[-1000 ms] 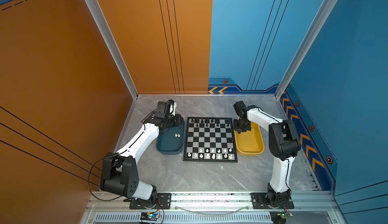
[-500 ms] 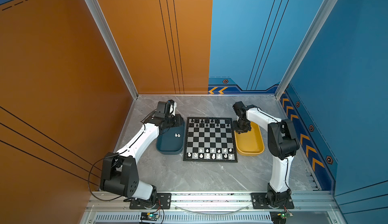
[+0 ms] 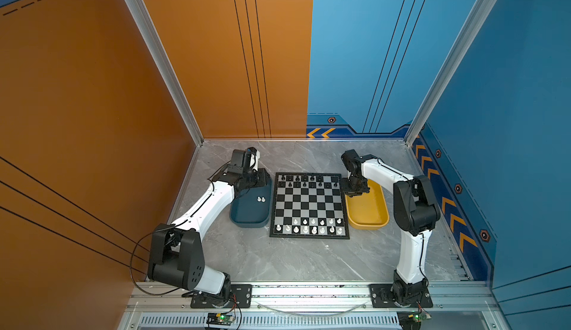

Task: Set up the chess pieces on the board
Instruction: 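Close the right gripper on a black pawn in the yellow tray, then lift the black pawn and carry it to the end of the black second row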

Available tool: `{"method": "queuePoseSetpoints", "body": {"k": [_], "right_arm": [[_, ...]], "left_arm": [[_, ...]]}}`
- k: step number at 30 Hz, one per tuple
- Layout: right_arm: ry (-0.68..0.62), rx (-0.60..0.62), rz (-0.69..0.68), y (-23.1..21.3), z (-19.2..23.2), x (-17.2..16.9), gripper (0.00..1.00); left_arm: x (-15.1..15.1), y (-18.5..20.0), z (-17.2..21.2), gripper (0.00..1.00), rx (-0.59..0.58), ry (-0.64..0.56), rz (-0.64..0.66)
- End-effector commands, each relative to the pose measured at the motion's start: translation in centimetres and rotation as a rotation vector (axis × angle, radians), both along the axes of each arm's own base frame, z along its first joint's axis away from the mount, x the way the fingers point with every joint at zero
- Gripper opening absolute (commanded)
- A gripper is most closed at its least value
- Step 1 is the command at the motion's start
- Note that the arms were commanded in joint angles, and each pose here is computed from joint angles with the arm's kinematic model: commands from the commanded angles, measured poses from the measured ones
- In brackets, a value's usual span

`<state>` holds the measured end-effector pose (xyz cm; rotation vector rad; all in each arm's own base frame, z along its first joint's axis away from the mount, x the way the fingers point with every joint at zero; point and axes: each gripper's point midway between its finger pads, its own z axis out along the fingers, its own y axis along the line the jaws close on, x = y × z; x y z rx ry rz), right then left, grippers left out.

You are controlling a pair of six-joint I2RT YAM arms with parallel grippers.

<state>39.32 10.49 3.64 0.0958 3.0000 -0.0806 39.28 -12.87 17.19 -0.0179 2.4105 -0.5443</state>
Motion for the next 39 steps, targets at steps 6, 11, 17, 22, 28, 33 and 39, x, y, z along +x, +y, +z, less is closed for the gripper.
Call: {"method": "queuePoseSetpoints", "body": {"k": [6,11,17,22,28,33,39], "right_arm": [[0.012,-0.019,-0.009,-0.4,0.2,-0.1,0.20],[0.010,-0.029,0.000,-0.7,0.9,-0.2,0.19],[-0.013,-0.032,0.004,-1.0,2.5,-0.2,0.18],[-0.029,-0.027,0.012,-1.0,3.8,-0.2,0.16],[-0.049,-0.027,0.015,-1.1,5.5,-0.3,0.15],[-0.083,-0.028,0.022,-1.0,7.6,-0.3,0.15],[-0.135,-0.022,0.050,0.1,10.4,0.1,0.15]], "left_arm": [[0.2,-0.7,0.4,0.35,-0.016,-0.008,-0.028],[0.2,-0.6,0.3,0.35,-0.015,-0.006,-0.028],[0.2,-0.7,0.3,0.35,-0.017,-0.007,-0.027],[0.1,-0.7,0.3,0.35,-0.018,-0.005,-0.030],[0.1,-0.8,0.1,0.35,-0.018,-0.001,-0.032],[0.1,-0.8,0.2,0.35,-0.019,-0.002,-0.034],[0.1,-0.9,0.1,0.35,-0.022,0.001,-0.037]]}}
